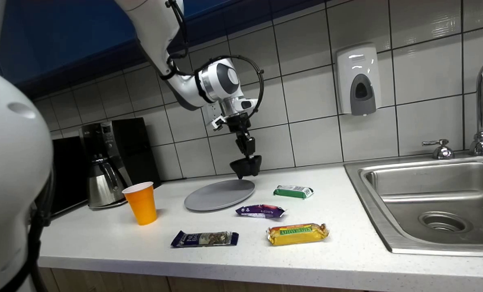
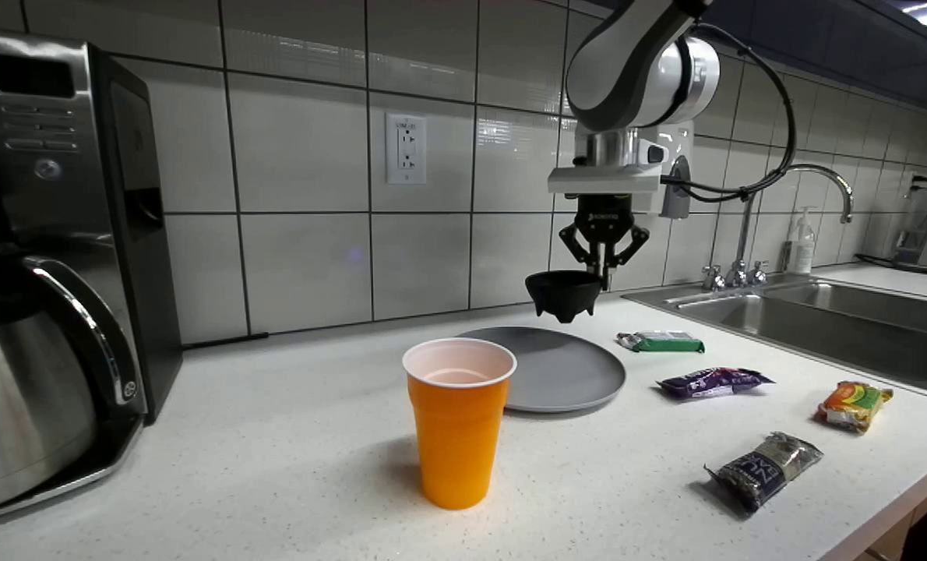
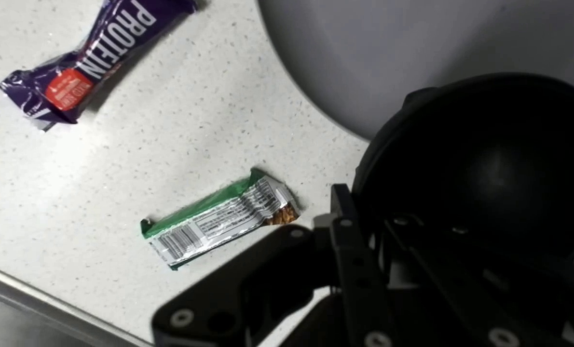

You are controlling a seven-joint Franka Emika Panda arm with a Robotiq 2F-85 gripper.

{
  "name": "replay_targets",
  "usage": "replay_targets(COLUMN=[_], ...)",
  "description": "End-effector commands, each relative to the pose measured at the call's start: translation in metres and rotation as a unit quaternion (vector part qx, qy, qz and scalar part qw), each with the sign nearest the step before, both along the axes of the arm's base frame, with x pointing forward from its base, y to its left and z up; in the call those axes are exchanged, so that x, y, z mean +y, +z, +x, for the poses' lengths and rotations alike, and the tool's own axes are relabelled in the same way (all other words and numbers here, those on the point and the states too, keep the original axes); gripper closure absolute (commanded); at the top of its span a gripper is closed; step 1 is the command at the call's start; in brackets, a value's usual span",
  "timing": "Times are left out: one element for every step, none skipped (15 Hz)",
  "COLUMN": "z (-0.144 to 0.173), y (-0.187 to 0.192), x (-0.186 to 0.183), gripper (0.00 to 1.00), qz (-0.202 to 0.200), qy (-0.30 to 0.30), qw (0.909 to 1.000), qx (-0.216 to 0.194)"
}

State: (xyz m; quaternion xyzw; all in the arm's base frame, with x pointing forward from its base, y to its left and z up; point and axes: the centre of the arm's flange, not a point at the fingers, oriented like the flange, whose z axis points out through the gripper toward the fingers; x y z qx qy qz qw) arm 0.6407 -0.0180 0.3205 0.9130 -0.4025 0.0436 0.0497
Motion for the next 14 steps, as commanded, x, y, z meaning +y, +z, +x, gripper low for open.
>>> replay_targets(z=[-0.001, -0.001, -0.001, -0.003, -0.002, -0.001, 0.000, 0.000, -0.002, -0.002, -0.001, -0.001, -0.003, -0.003], y=[0.003, 0.002, 0.000, 0.003, 0.001, 0.000, -0.001, -0.003, 0.002, 0.003, 0.002, 0.001, 0.004, 0.005], x=[-0.028, -0.035, -0.043, -0.050, -0.057, -0.064, -0.070, -0.076, -0.081, -0.086, -0.091, -0.096, -0.100, -0.104], gripper=[0.98, 0.98, 0.98, 0.98, 0.98, 0.98, 0.98, 0.98, 0.98, 0.98, 0.98, 0.98, 0.98, 0.98], qz=[-0.015, -0.017, -0.019, -0.021, -0.023, -0.025, -0.026, -0.027, -0.028, -0.028, -0.027, -0.027, -0.027, -0.027], qy=[-0.028, -0.034, -0.040, -0.046, -0.051, -0.055, -0.058, -0.061, -0.065, -0.068, -0.072, -0.075, -0.078, -0.081], qw=[0.9995, 0.9992, 0.9989, 0.9987, 0.9984, 0.9982, 0.9980, 0.9977, 0.9975, 0.9973, 0.9970, 0.9968, 0.9966, 0.9963], qx=[-0.010, -0.010, -0.011, -0.009, -0.008, -0.007, -0.006, -0.005, -0.004, -0.003, -0.002, -0.001, -0.001, 0.000])
